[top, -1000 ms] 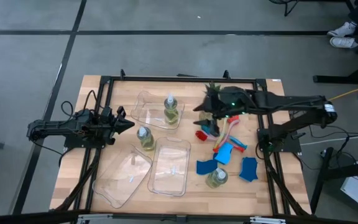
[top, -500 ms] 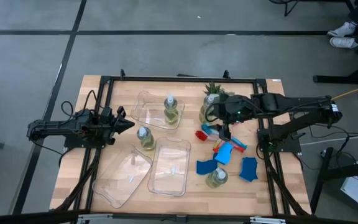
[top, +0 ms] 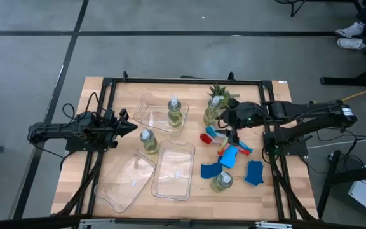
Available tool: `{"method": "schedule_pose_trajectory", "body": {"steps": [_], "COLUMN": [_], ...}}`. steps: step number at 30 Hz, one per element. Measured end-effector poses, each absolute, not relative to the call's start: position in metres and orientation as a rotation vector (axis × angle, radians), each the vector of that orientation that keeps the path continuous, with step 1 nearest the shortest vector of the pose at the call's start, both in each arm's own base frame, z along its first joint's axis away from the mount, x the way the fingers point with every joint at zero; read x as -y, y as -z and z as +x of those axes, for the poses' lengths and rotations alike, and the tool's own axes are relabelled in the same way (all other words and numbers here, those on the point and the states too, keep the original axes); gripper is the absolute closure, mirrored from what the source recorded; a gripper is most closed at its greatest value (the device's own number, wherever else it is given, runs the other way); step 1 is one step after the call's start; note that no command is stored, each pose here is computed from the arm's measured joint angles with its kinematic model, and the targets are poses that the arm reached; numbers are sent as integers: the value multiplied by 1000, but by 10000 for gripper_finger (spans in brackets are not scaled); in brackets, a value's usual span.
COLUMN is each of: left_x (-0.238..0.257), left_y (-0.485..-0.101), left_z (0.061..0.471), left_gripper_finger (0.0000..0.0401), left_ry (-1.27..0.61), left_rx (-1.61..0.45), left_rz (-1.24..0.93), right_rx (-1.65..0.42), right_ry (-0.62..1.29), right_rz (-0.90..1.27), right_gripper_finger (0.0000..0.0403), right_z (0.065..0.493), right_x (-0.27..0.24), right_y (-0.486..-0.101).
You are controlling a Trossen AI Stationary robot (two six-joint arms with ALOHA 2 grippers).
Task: Pick & Place Kitchen Sink Supplies
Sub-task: Put the green soap dispenser into the top transparent bin
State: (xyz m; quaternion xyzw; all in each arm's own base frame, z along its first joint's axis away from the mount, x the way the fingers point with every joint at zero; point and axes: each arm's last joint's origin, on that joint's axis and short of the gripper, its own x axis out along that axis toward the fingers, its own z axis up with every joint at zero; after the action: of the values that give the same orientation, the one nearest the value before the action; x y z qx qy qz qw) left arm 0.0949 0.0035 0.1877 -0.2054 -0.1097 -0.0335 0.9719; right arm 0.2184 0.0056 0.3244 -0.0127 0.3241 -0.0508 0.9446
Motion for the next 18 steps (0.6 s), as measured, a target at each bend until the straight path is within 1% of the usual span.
{"method": "schedule_pose_trajectory", "body": {"steps": [4,8,18], "left_x": [-4,-4,-4], "left_y": [-188,-188,-188], "left_z": [95,95,95], "left_gripper_finger": [390,391,390], "left_ry": [67,68,67], "left_rx": [221,222,220], "left_rz": [-415,-415,-415], "right_rx": [-635,-629,-570], "right_ry": [145,283,565], "right_rz": [26,52,-5], "right_gripper_finger": [138,138,138], "right_z": [214,211,209], "right_x": [-5,-1,6], "right_y": [-317,-312,-312]}}
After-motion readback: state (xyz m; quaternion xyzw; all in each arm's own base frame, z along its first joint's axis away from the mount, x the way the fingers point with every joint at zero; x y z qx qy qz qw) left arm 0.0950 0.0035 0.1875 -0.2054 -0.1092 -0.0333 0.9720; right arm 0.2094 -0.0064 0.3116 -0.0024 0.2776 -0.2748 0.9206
